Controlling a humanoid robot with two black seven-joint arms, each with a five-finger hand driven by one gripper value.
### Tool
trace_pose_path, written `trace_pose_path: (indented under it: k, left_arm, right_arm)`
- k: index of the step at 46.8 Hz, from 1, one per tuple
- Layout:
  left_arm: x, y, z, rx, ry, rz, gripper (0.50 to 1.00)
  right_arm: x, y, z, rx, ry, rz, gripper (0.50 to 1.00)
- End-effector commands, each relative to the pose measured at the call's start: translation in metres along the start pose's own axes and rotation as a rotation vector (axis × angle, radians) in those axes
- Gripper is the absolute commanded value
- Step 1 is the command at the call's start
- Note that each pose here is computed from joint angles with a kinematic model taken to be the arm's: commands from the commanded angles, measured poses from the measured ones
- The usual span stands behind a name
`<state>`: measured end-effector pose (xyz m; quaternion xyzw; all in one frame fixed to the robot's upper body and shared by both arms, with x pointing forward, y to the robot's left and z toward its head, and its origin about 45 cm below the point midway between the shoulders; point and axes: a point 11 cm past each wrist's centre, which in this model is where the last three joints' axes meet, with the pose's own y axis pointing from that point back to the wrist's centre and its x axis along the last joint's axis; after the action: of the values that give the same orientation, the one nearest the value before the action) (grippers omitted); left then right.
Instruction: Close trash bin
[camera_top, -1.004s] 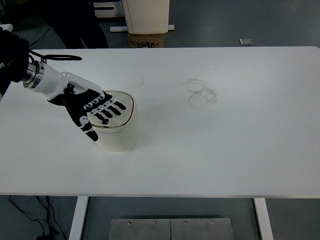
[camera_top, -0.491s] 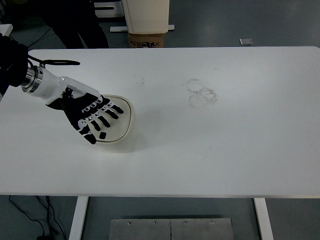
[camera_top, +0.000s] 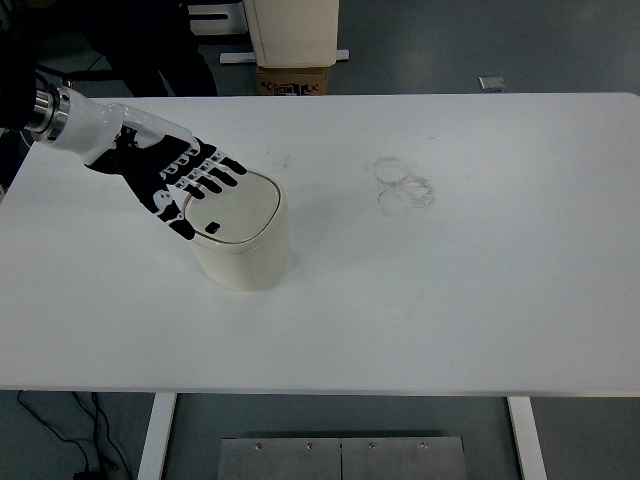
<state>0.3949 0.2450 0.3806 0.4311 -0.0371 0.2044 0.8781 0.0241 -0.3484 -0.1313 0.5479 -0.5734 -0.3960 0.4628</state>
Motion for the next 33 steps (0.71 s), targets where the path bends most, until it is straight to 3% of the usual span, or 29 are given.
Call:
trace_pose_path:
  k: [1, 14, 26, 33]
  left_arm:
    - [0.007, 0.003, 0.002, -0.009, 0.006, 0.023, 1.0]
    - [0.048, 0.019, 0.002, -0.095, 0.101, 0.153, 1.0]
    - [0.077, 0.028, -0.029, -0.181, 0.239, 0.257, 1.0]
    - [0.102, 0.029, -0.053, -0.258, 0.353, 0.398, 1.0]
  right_arm:
    - [0.0, 0.0, 0.0, 0.0, 0.0, 0.0, 0.991]
    - [0.0, 0.0, 0.0, 0.0, 0.0, 0.0, 0.991]
    - [0.0, 0.0, 0.0, 0.0, 0.0, 0.0, 0.991]
    - [0.0, 0.0, 0.0, 0.0, 0.0, 0.0, 0.991]
